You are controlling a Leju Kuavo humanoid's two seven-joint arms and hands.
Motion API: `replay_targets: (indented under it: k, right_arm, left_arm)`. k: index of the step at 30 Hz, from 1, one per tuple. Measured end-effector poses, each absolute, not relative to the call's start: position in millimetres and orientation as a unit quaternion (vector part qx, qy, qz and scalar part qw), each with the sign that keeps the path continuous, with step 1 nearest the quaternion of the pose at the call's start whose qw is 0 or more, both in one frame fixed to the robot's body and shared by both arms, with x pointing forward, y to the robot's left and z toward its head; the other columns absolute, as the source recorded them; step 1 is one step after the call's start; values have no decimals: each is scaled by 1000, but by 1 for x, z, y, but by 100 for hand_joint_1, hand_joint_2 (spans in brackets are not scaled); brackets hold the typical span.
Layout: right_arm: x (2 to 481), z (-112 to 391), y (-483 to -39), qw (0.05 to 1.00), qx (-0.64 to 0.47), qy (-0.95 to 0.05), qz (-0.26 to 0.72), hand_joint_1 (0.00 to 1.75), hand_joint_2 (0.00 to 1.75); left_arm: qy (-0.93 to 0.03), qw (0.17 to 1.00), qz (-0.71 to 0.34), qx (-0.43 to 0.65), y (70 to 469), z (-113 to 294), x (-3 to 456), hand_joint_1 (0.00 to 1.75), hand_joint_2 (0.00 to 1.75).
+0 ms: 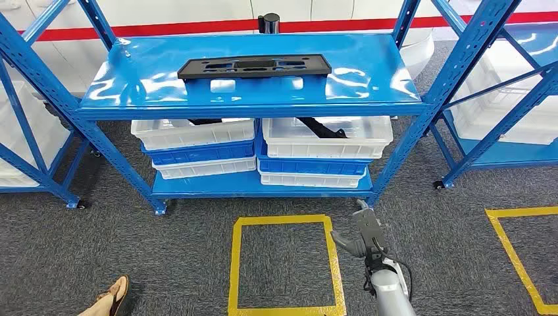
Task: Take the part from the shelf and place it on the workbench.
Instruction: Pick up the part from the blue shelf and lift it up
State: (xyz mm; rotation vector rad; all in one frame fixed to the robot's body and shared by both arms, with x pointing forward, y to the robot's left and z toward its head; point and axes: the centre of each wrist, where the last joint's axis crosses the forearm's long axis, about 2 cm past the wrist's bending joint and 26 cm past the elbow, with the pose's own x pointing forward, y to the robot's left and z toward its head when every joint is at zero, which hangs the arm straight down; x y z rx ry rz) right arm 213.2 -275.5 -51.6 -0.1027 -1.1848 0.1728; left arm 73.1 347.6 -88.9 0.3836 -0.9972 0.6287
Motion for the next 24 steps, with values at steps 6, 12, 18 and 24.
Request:
replay_targets:
  k: [6,12,18,24]
  right_arm:
    - [242,-26,-280,774,-79,-620,99,0,175]
    - [273,13,-287,700,-120,-694,118,0,175]
    - [295,60,-294,614,-161,-760,141,0,175]
    - [311,111,-296,519,-197,-815,166,0,175]
  left_arm:
    - [-484,802,291,197,353,-85,75,0,175]
    - [-498,794,276,213,356,-83,77,0,175]
    - [-506,791,258,227,358,-82,81,0,0]
    - [-509,793,235,240,359,-82,85,0,0]
